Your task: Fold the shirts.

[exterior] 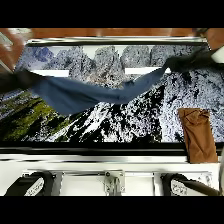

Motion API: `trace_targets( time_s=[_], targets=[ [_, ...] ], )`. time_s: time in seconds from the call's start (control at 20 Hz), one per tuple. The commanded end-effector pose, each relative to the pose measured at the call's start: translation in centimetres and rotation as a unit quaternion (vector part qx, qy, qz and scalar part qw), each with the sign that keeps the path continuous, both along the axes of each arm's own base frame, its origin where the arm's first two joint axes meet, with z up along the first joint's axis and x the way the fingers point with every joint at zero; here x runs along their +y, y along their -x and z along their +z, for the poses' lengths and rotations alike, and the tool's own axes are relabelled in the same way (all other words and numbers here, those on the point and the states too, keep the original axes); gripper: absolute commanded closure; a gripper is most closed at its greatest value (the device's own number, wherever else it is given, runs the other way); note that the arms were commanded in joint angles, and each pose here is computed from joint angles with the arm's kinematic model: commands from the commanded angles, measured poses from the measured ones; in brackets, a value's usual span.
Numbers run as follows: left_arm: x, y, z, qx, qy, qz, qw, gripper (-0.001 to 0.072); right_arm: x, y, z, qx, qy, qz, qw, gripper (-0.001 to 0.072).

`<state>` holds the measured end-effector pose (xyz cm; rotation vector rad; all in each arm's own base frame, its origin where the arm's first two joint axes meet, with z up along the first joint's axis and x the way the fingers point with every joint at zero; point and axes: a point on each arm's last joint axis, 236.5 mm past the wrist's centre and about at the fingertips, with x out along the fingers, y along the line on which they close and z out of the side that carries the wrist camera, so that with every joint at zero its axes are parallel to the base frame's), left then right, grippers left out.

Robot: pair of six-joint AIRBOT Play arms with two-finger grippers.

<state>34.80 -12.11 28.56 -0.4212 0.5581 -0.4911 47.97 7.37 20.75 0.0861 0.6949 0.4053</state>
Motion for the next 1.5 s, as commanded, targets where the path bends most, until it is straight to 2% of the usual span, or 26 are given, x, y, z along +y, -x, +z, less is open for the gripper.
trace_targets(
  time_s=[0.0, 0.1, 0.25, 0.35, 0.5, 0.6, 0.75, 0.85, 0.95, 1.15, 1.35, 1.45],
  targets=[
    [-0.1, 6.5, 16.4, -0.205, -0.017, 0.001, 0.979, 0.0671, -0.8, 6.8, 20.8, -0.261, -0.021, -0.045, 0.964, 0.0644],
    [-0.4, 11.0, 22.2, -0.282, -0.014, 0.002, 0.959, 0.0671, -1.4, 13.6, 31.0, -0.4, -0.035, -0.068, 0.913, 0.0644],
    [-0.5, 15.6, 25.4, -0.326, 0.002, 0.006, 0.945, 0.0672, -1.9, 22.4, 38.1, -0.501, -0.03, -0.084, 0.861, 0.0644],
    [-0.1, 16.6, 24.4, -0.315, -0.024, 0.014, 0.949, 0.0672, -2.4, 25.2, 38.5, -0.511, -0.006, -0.095, 0.854, 0.0644],
    [2.8, 15.6, 20.4, -0.248, -0.096, 0.064, 0.962, 0.0671, -3.4, 25.2, 34.7, -0.44, 0.032, -0.112, 0.89, 0.0644],
    [4.4, 14.3, 17.2, -0.189, -0.135, 0.08, 0.969, 0.0671, -3.2, 23.9, 30.5, -0.361, 0.05, -0.099, 0.926, 0.0644],
    [5.5, 11.0, 10.1, -0.08, -0.161, 0.079, 0.981, 0.0671, -2.7, 20.0, 22.1, -0.197, 0.065, -0.069, 0.976, 0.0644],
    [6.7, 8.1, 2.8, 0.014, -0.177, 0.082, 0.981, 0.0671, -3.0, 15.9, 16.4, -0.094, 0.053, -0.073, 0.991, 0.0644],
    [7.9, 5.1, -4.0, 0.084, -0.189, 0.091, 0.974, 0.0671, -3.4, 10.9, 11.8, -0.039, 0.042, -0.081, 0.995, 0.0644],
    [8.7, -1.3, -12.6, 0.144, -0.181, 0.103, 0.967, 0.0671, -2.6, 0.5, 0.5, 0.054, 0.029, -0.082, 0.995, 0.0644],
    [8.7, -6.8, -19.2, 0.193, -0.162, 0.106, 0.962, 0.0671, -1.3, -7.5, -7.0, 0.049, 0.012, -0.099, 0.994, 0.0643],
    [8.1, -8.3, -22.4, 0.221, -0.142, 0.104, 0.959, 0.0671, -1.3, -9.5, -8.9, 0.044, -0.006, -0.118, 0.992, 0.0643]
  ],
)
